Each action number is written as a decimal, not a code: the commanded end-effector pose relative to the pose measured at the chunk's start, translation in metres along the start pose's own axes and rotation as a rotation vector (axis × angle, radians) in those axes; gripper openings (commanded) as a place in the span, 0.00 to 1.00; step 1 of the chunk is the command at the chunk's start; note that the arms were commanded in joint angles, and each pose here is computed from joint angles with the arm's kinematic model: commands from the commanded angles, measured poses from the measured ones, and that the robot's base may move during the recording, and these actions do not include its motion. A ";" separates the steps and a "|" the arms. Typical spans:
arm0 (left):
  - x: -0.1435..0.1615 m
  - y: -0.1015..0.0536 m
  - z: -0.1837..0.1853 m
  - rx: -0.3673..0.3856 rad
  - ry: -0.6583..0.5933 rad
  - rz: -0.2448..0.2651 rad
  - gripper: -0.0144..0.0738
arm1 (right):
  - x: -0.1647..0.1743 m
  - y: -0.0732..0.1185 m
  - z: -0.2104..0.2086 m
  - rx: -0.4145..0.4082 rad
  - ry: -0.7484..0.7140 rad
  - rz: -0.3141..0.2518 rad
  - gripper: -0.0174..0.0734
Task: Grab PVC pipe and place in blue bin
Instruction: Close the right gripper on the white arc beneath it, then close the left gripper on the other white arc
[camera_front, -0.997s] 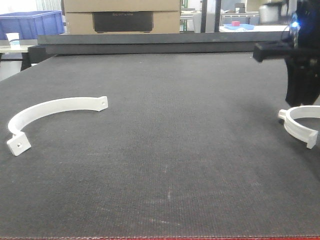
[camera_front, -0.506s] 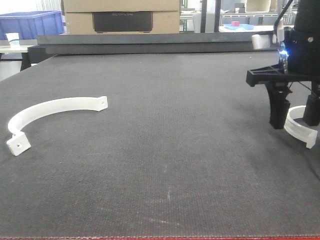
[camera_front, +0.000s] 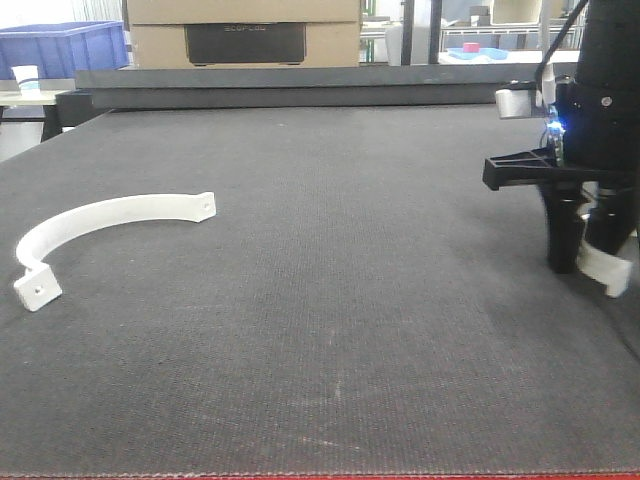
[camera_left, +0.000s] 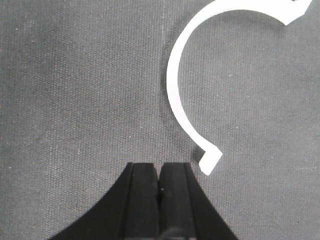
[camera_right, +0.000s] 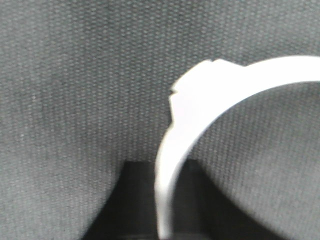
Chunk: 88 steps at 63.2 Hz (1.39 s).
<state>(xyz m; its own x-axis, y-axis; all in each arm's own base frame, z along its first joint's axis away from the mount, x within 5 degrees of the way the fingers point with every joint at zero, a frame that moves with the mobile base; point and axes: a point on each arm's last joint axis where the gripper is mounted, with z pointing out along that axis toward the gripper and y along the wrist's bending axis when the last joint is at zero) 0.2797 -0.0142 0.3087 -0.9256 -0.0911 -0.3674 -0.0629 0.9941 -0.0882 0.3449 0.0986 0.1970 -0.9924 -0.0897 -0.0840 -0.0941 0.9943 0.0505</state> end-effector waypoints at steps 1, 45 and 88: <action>-0.001 -0.001 -0.002 0.011 -0.002 -0.008 0.04 | 0.000 -0.001 -0.003 0.010 -0.002 -0.004 0.01; -0.040 -0.029 0.048 -0.004 0.147 0.014 0.04 | 0.018 -0.002 -0.067 -0.009 -0.129 -0.011 0.02; -0.046 -0.029 0.124 -0.062 0.225 0.015 0.56 | 0.019 -0.003 -0.067 -0.006 -0.123 -0.012 0.02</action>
<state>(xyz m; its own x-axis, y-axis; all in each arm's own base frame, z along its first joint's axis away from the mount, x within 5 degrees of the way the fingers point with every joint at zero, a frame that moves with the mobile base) 0.3668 -0.0448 0.2206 -0.9843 -0.0721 -0.1612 -0.0669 0.9970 -0.0378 0.3219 0.0916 0.2563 -0.9780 -0.0911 -0.1877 -0.1041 0.9927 0.0607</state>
